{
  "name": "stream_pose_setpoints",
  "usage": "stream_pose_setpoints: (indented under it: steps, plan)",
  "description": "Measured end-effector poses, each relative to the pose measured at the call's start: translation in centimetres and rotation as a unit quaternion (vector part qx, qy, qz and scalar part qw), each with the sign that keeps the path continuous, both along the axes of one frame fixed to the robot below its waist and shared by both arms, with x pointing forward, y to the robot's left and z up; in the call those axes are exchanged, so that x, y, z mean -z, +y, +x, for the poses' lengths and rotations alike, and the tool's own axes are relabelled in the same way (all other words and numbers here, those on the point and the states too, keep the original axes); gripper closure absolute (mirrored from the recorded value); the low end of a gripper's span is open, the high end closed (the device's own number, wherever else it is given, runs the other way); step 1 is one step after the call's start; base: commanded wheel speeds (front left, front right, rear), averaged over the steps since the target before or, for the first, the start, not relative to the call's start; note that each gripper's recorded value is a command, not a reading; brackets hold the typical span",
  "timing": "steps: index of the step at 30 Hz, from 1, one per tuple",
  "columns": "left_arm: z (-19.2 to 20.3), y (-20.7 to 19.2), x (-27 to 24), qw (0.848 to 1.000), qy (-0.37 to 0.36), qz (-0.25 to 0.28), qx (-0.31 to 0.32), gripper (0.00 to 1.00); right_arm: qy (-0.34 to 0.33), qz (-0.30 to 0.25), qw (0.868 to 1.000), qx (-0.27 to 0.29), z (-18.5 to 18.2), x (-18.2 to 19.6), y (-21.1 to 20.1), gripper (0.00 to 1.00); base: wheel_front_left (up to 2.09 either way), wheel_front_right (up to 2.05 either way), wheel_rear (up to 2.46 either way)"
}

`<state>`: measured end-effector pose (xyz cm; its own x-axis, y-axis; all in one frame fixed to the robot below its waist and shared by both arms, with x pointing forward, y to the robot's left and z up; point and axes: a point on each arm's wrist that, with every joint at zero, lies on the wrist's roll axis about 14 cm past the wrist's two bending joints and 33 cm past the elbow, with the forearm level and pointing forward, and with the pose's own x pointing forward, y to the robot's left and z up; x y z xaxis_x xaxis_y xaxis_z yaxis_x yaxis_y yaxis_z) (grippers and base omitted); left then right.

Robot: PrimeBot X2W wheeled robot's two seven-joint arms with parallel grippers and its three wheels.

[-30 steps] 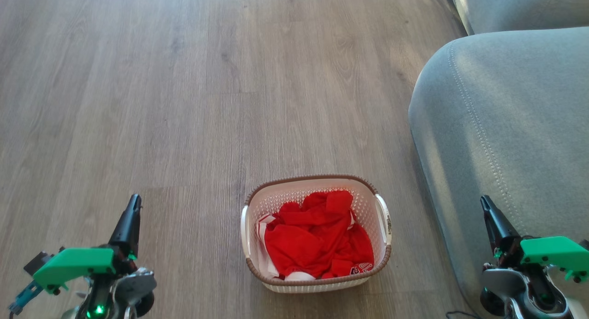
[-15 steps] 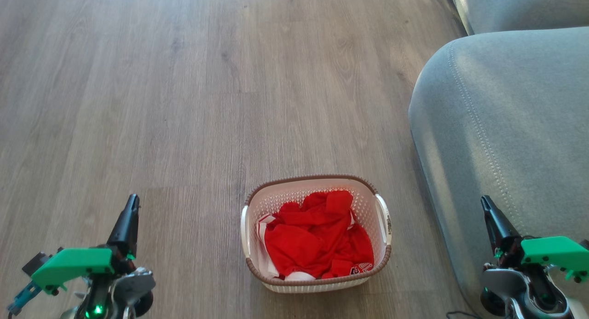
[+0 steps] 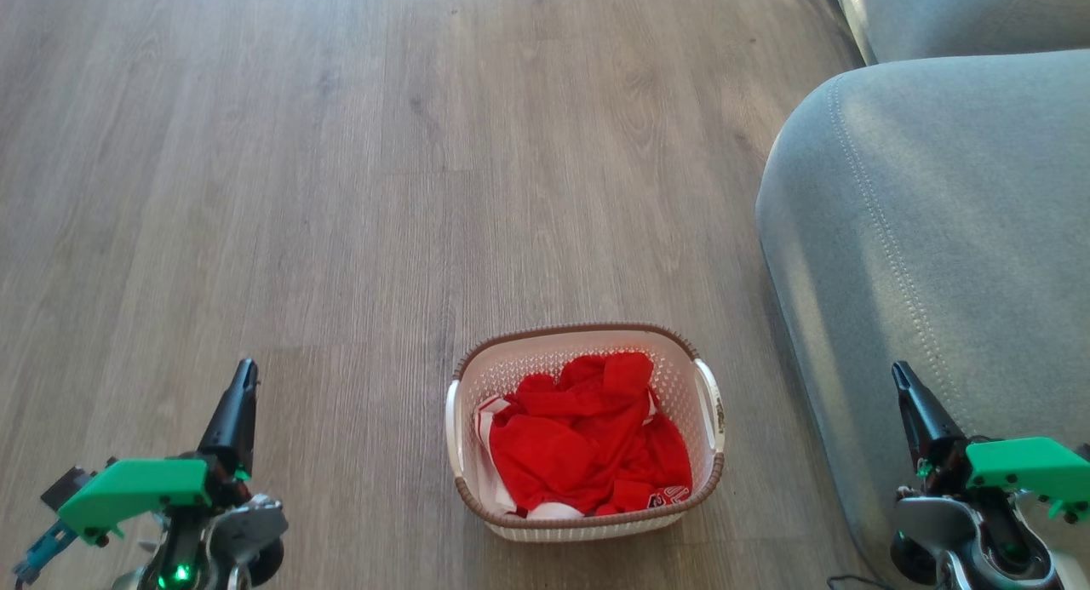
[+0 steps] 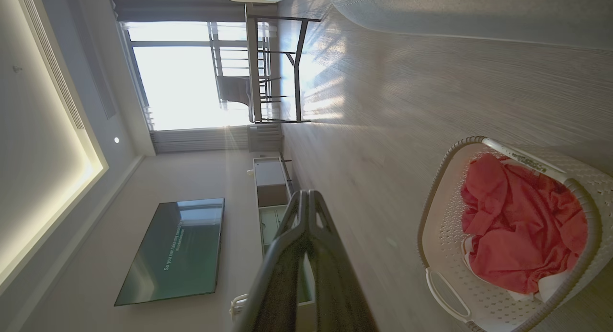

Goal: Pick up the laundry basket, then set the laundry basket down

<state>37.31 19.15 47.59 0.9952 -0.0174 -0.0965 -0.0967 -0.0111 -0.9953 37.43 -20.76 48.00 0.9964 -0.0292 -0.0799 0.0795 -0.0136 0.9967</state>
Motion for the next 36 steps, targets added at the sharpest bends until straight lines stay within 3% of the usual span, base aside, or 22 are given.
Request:
stream_pose_setpoints:
  steps: [36]
  plan:
    - [0.00,-0.07,0.01,1.000,0.000,0.001,0.001,1.00,0.000,0.004,1.000,0.003,-0.02,0.03,0.02,1.00,0.00,0.00,0.00]
